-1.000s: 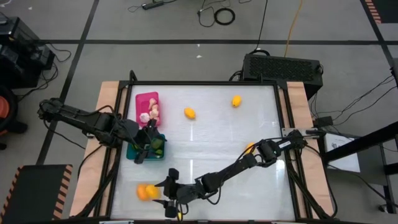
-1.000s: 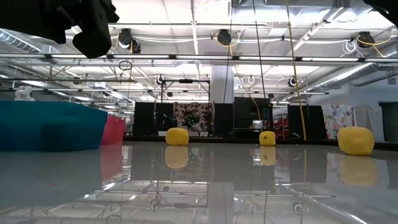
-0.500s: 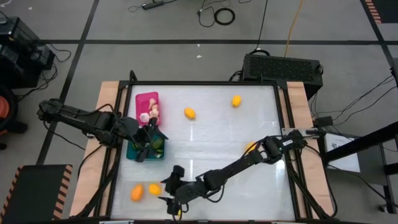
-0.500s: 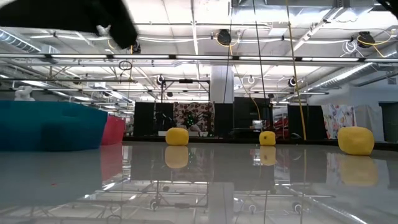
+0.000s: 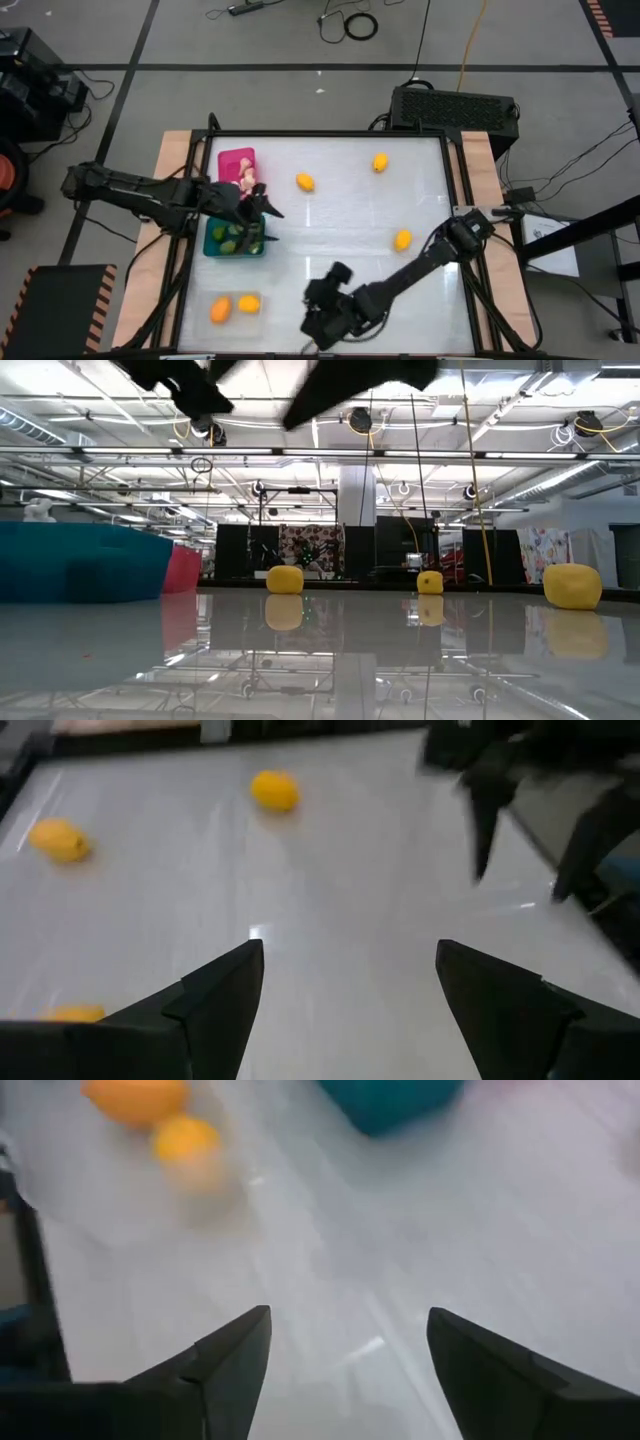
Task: Sort produce into baskets
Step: Put the yellow lime into the transparent bin
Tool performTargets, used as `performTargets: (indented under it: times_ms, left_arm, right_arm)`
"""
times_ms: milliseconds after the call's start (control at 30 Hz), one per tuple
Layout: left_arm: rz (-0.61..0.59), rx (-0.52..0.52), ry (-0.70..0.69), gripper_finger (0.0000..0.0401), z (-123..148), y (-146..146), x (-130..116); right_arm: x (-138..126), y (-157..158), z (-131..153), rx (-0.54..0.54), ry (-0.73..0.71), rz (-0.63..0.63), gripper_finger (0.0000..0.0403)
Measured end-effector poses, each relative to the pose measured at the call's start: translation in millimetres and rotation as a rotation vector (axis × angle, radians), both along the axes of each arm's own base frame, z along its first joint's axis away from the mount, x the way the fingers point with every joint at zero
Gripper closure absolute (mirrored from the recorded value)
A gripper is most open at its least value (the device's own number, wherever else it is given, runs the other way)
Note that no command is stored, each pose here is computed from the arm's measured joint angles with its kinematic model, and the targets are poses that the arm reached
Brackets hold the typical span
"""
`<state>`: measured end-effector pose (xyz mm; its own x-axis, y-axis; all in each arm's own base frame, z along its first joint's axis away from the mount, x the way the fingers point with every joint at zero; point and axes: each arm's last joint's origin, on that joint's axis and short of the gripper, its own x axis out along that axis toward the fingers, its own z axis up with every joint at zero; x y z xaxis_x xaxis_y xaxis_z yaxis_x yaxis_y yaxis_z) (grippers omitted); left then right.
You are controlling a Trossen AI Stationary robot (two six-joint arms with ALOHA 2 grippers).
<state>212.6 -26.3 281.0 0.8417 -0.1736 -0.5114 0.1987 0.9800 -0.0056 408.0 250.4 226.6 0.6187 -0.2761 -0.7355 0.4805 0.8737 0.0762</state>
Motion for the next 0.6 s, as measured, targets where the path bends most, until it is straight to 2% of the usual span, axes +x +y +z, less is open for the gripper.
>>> performTargets:
  times_ms: [100, 167, 267, 433, 600]
  left_arm:
    - [0.048, 0.0, 0.05, 0.0097, -10.8, 9.1, 11.1]
    - [0.082, 0.001, 0.06, 0.0097, -16.5, 16.8, 19.3]
    - [0.141, -0.005, 0.019, 0.0097, -20.8, 30.3, 33.4]
    - [0.269, 0.025, -0.005, 0.0097, -33.2, 53.0, 52.1]
    - [0.293, 0.104, 0.032, 0.0097, -50.3, 71.0, 63.2]
  right_arm:
    - [-24.5, 15.1, -3.9, -0.055, 0.023, -0.081, 0.0148]
    - [-38.2, 24.3, -5.2, -0.109, -0.015, -0.129, 0.0151]
    - [-52.1, 28.4, -6.1, -0.177, -0.029, -0.172, 0.0155]
    - [-66.8, 22.7, 0.5, -0.198, 0.004, -0.24, 0.0162]
    - [-77.3, 17.1, -0.8, -0.22, 0.123, -0.267, 0.0171]
